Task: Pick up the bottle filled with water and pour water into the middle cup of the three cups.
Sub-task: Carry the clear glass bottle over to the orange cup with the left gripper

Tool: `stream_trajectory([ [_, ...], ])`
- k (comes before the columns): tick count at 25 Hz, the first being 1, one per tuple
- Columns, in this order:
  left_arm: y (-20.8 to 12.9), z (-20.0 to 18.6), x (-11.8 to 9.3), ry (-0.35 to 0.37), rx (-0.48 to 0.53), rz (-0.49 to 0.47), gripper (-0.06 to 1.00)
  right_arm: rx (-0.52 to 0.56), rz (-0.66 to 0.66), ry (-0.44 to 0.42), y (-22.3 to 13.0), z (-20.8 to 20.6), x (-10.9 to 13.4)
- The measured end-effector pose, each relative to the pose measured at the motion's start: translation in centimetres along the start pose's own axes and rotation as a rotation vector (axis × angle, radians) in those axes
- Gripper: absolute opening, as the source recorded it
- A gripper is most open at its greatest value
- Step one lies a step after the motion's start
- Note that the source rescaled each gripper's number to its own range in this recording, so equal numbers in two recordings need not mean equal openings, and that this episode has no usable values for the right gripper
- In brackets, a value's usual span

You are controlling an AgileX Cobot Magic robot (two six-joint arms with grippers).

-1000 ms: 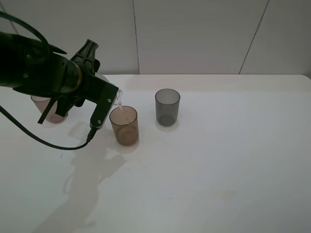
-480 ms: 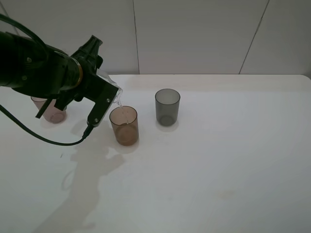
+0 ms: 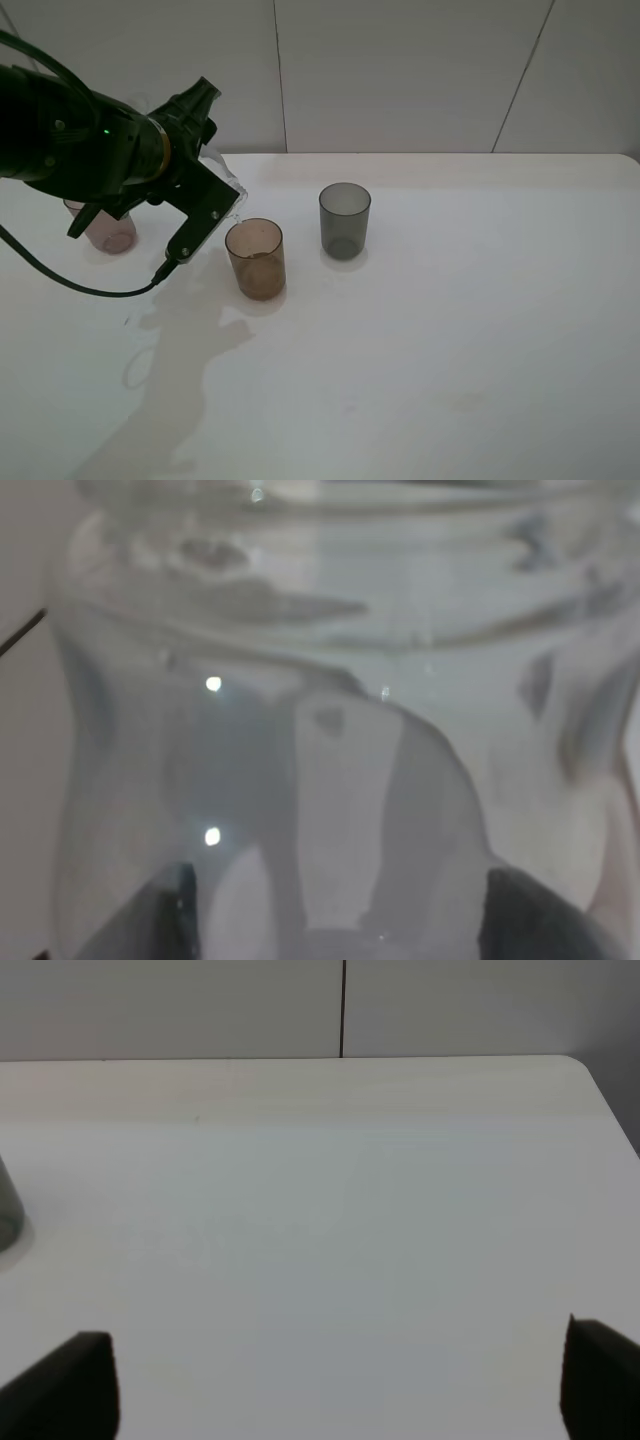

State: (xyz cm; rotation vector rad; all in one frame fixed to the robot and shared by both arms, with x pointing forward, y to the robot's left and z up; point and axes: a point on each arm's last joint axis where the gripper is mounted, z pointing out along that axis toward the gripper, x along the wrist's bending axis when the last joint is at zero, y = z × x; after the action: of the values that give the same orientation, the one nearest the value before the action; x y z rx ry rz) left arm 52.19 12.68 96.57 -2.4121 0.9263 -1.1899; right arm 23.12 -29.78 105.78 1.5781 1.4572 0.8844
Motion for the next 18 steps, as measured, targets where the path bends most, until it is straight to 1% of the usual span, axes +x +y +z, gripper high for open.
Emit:
stream_trajectory([
  [18,0.01,0.00,0.00,0.000,-0.001,0.005,0.01,0.000,0.000,0.000,0.00,0.00,0.00],
])
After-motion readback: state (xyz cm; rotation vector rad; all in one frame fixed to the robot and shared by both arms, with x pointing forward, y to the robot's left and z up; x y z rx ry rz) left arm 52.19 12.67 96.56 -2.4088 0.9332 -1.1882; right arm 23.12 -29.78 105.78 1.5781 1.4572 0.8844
